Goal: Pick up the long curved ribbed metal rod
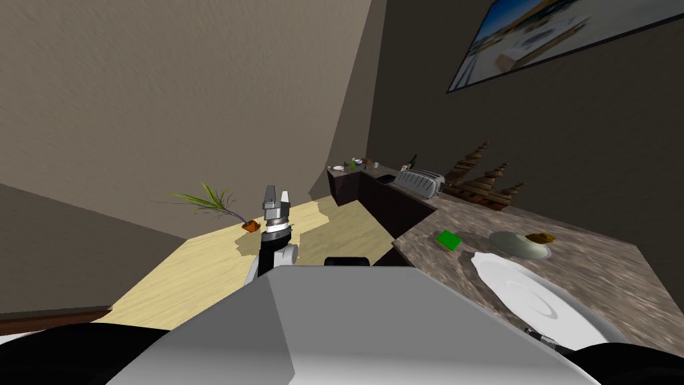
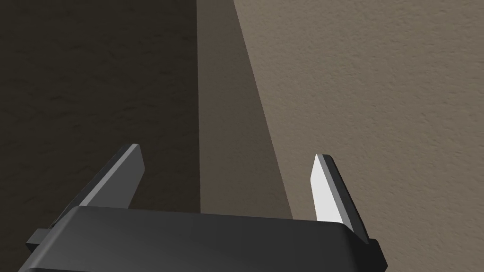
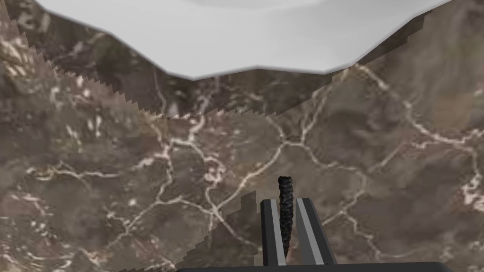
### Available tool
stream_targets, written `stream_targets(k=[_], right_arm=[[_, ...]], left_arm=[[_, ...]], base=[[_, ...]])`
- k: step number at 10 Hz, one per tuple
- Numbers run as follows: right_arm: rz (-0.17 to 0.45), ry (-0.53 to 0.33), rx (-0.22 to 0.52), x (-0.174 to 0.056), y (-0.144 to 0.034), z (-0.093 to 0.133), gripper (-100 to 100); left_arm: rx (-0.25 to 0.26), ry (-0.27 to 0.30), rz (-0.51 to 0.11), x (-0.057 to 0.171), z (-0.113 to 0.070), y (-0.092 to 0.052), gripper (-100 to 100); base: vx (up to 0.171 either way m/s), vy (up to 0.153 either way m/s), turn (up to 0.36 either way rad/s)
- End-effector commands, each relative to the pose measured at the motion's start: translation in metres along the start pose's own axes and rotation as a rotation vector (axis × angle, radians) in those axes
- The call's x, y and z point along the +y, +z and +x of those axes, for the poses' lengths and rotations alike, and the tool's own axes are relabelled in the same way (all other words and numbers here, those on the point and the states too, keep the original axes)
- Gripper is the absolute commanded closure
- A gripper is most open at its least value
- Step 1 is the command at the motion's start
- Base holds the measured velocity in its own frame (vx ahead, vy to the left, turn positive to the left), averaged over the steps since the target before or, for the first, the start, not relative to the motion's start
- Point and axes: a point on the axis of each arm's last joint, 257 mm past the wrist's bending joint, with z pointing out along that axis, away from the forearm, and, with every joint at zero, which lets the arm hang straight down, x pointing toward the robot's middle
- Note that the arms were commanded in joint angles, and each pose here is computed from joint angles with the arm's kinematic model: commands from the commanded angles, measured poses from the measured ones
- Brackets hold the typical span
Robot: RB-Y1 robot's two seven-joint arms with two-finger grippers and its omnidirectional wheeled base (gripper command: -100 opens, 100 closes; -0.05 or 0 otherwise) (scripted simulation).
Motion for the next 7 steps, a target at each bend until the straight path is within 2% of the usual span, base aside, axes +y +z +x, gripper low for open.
stream_targets(k=[1, 5, 6, 7], right_arm=[[0.012, -0.002, -0.001, 0.0068, -0.0037, 0.0044, 100], [0.024, -0.063, 0.000, 0.0133, -0.0064, 0.0080, 100], [0.022, -0.047, 0.000, 0.0129, -0.0061, 0.0083, 100], [0.022, -0.051, -0.001, 0.0134, -0.0060, 0.0079, 0]], left_arm=[[0.000, 0.000, 0.000, 0.0000, 0.0000, 0.0000, 0], [0.000, 0.000, 0.000, 0.0000, 0.0000, 0.0000, 0], [0.000, 0.000, 0.000, 0.0000, 0.0000, 0.0000, 0], [0.000, 0.000, 0.000, 0.0000, 0.0000, 0.0000, 0]], base=[[0.091, 0.047, -0.151], [0.068, 0.040, -0.088], [0.024, 0.022, -0.017], [0.005, 0.005, 0.002]])
